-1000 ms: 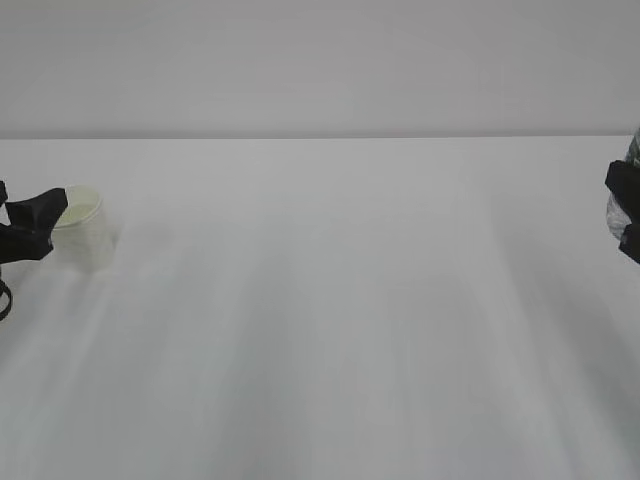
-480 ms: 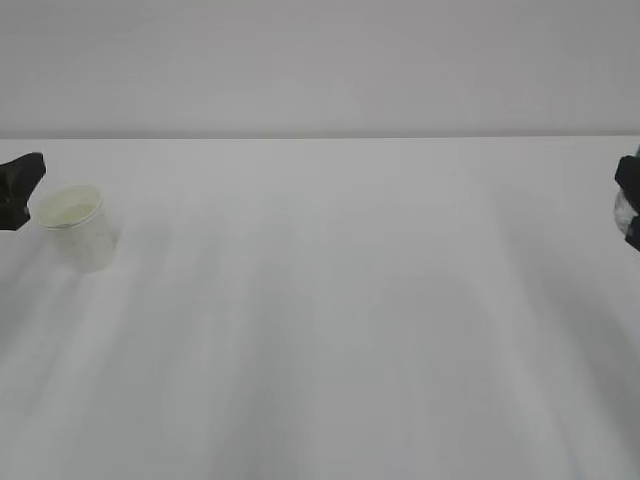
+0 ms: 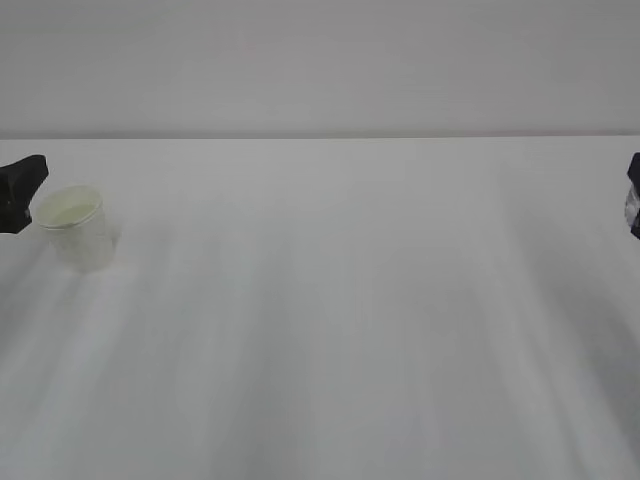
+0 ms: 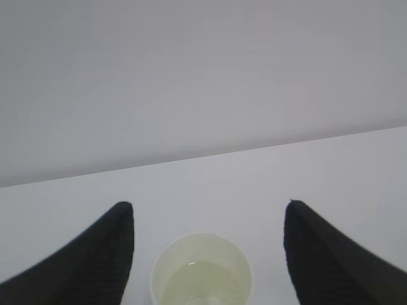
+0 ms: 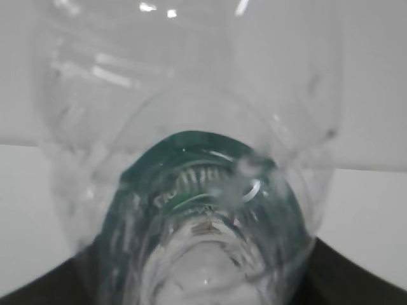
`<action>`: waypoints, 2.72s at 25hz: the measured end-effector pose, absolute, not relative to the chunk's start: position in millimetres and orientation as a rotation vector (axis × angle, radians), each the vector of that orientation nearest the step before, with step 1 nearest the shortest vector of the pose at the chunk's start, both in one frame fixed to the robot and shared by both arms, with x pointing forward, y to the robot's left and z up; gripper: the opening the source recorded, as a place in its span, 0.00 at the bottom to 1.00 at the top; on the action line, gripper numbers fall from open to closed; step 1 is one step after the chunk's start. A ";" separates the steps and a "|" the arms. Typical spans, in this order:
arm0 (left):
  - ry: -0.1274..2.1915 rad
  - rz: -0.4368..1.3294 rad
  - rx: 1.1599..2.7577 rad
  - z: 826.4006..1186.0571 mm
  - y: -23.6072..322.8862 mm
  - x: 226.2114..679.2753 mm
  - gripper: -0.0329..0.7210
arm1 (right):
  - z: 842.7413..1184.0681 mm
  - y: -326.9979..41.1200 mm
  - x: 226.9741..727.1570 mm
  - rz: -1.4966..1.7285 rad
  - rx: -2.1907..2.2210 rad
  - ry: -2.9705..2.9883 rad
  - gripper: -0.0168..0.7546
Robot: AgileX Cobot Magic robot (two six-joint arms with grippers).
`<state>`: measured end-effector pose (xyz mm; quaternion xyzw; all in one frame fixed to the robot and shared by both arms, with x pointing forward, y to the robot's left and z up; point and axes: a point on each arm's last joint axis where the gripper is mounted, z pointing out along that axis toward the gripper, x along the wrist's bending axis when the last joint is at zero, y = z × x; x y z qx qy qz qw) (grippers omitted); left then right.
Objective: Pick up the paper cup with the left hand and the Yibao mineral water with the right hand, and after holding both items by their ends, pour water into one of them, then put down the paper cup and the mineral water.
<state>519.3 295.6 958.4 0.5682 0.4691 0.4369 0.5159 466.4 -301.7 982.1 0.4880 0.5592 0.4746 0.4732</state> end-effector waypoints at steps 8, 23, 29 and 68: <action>1.128 1.048 1.363 958.4 295.6 519.3 0.74 | 955.4 -301.0 481.1 1.168 1.173 1.385 0.53; 1.128 1.048 1.364 958.3 295.6 519.3 0.73 | 943.7 -303.3 506.0 1.161 1.160 1.375 0.53; 1.129 1.046 1.363 958.3 295.6 519.3 0.73 | 946.3 -305.6 509.1 1.142 1.154 1.355 0.53; 1.127 1.045 1.365 958.3 295.4 519.3 0.72 | 900.8 -311.7 560.7 1.085 1.232 1.396 0.53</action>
